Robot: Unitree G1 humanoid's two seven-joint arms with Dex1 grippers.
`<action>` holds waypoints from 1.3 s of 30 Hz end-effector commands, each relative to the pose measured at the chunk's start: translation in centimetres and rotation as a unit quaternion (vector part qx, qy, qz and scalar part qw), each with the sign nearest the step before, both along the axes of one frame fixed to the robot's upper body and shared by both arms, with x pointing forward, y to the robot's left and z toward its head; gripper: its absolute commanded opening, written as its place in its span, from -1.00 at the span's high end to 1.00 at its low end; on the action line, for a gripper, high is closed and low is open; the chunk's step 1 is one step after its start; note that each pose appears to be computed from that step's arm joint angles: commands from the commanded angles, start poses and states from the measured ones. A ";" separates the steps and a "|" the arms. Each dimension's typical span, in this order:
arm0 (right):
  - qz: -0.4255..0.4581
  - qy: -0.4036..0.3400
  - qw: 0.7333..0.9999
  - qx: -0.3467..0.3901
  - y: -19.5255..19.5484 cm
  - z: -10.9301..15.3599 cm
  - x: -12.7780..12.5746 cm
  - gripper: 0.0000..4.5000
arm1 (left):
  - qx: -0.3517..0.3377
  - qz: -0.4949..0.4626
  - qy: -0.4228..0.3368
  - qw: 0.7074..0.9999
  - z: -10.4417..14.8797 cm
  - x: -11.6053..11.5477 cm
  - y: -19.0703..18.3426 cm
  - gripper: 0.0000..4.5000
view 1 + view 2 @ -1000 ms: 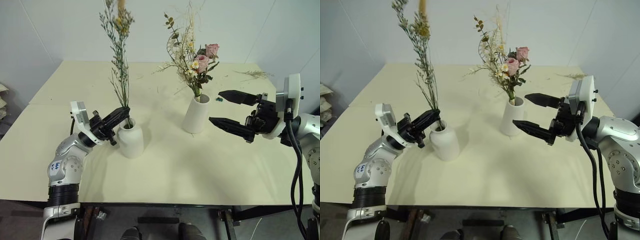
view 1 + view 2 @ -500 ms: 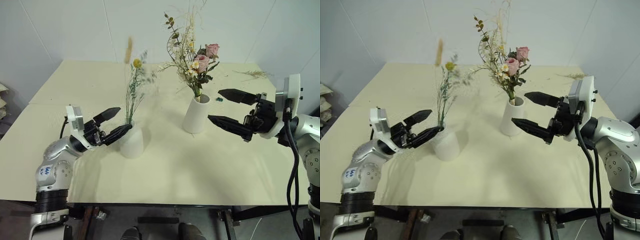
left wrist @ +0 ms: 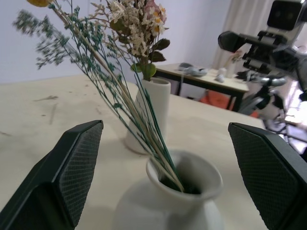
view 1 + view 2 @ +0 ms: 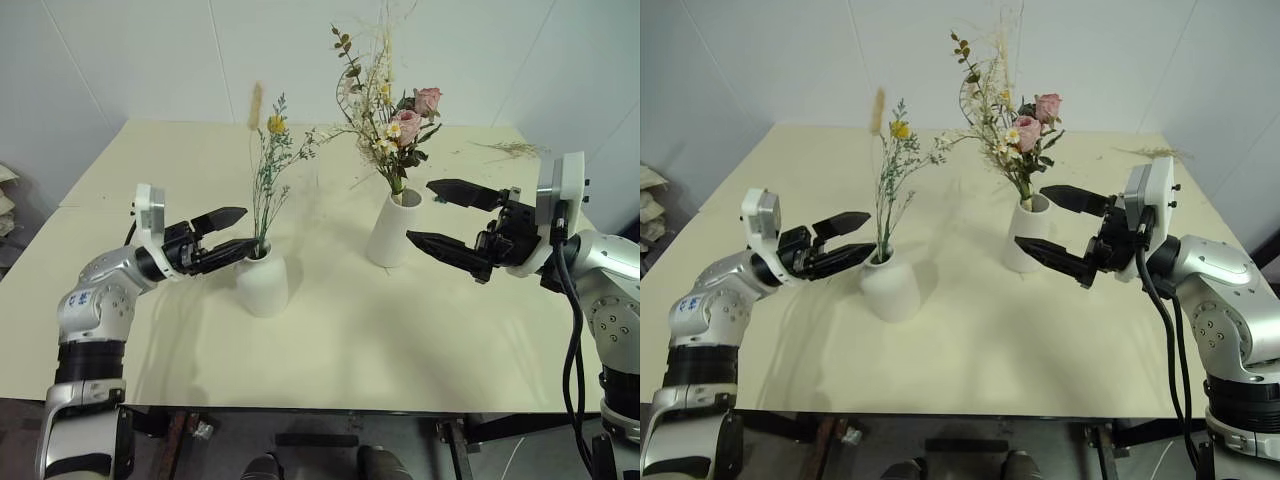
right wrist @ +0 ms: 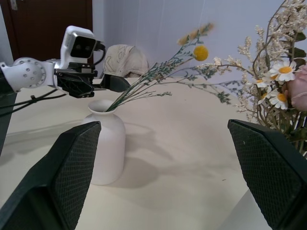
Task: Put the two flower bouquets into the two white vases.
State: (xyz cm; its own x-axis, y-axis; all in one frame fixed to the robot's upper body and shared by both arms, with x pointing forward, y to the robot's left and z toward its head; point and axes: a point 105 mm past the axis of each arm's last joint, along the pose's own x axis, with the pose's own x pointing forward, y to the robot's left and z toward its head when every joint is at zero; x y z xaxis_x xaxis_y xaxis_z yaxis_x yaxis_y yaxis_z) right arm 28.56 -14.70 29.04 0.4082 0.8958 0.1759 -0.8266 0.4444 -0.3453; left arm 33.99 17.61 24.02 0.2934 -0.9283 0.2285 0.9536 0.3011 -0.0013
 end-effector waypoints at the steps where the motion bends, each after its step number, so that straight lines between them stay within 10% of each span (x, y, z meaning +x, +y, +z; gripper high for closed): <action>1: -0.004 -0.025 1.000 -0.004 -0.3 1.2 -0.7 -1.00 | 0.018 -0.044 0.039 0.998 -0.1 0.1 -0.3 -0.98; 13: -0.020 -0.025 0.999 -0.009 -0.6 1.3 -1.2 -1.00 | -0.021 -0.102 0.029 0.994 2.3 1.5 -2.1 -0.98; 29: -0.022 -0.020 1.000 -0.002 -0.8 1.0 -1.1 -1.00 | -0.008 -0.142 -0.040 0.989 4.4 -2.3 -1.4 -0.98; 39: -0.010 -0.020 1.000 0.001 -0.5 1.0 -0.5 -1.00 | 0.014 -0.101 -0.029 0.994 2.2 -3.2 -0.3 -0.98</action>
